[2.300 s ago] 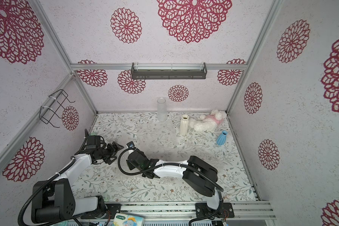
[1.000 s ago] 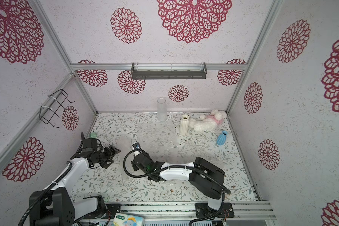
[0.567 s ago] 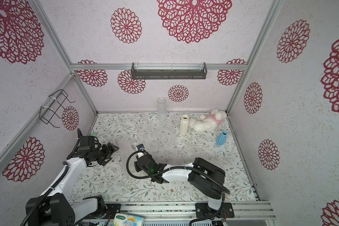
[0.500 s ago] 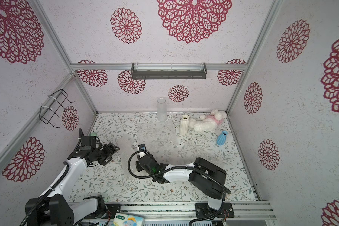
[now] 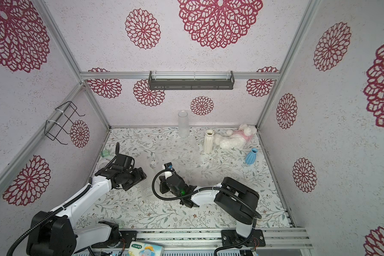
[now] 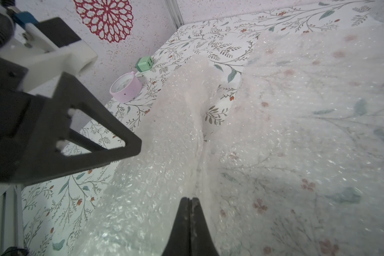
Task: Unwrap the vase from the bubble wrap
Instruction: Unwrap the bubble wrap at the center of the board.
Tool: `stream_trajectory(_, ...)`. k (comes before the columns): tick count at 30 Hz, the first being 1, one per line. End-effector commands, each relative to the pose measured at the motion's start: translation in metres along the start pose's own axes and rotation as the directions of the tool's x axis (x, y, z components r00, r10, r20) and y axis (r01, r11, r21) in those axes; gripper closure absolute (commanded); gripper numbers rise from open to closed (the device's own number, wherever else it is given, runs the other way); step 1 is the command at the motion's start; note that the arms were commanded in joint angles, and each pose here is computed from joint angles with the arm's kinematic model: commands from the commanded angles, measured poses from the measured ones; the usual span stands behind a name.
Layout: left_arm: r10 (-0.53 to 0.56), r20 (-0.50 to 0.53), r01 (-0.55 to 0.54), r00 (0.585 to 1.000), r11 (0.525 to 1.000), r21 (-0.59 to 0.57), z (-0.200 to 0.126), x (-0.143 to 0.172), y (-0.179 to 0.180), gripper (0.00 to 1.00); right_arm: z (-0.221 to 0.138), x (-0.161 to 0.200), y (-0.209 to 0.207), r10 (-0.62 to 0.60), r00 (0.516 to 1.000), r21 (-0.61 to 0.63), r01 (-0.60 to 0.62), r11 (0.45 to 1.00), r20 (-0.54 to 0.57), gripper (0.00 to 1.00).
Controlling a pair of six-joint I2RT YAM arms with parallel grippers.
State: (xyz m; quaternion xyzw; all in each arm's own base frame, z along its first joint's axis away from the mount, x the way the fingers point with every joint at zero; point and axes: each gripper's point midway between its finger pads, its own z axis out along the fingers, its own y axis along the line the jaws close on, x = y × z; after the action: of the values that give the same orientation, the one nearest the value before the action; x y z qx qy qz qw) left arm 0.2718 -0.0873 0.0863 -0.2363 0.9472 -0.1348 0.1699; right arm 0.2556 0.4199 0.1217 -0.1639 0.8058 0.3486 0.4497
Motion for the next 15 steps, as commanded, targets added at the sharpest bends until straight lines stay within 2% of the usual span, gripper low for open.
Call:
stream_trajectory(1,-0.005,0.021,0.007,1.0,0.997,-0.074,0.006,0.002,0.006,0.17,-0.01,-0.036,0.017,0.06,0.994,-0.085,-0.052,0.995,0.092,1.0)
stream_trajectory(7,-0.019,0.011,0.02,1.0,0.991,-0.131,0.01,0.014,0.021,0.17,-0.014,-0.038,0.012,0.058,0.993,-0.077,-0.05,0.996,0.099,1.0)
stream_trajectory(15,-0.066,0.016,0.067,0.998,0.99,-0.121,0.005,0.026,0.035,0.17,-0.019,-0.031,-0.001,0.055,0.994,-0.061,-0.049,0.997,0.093,1.0)
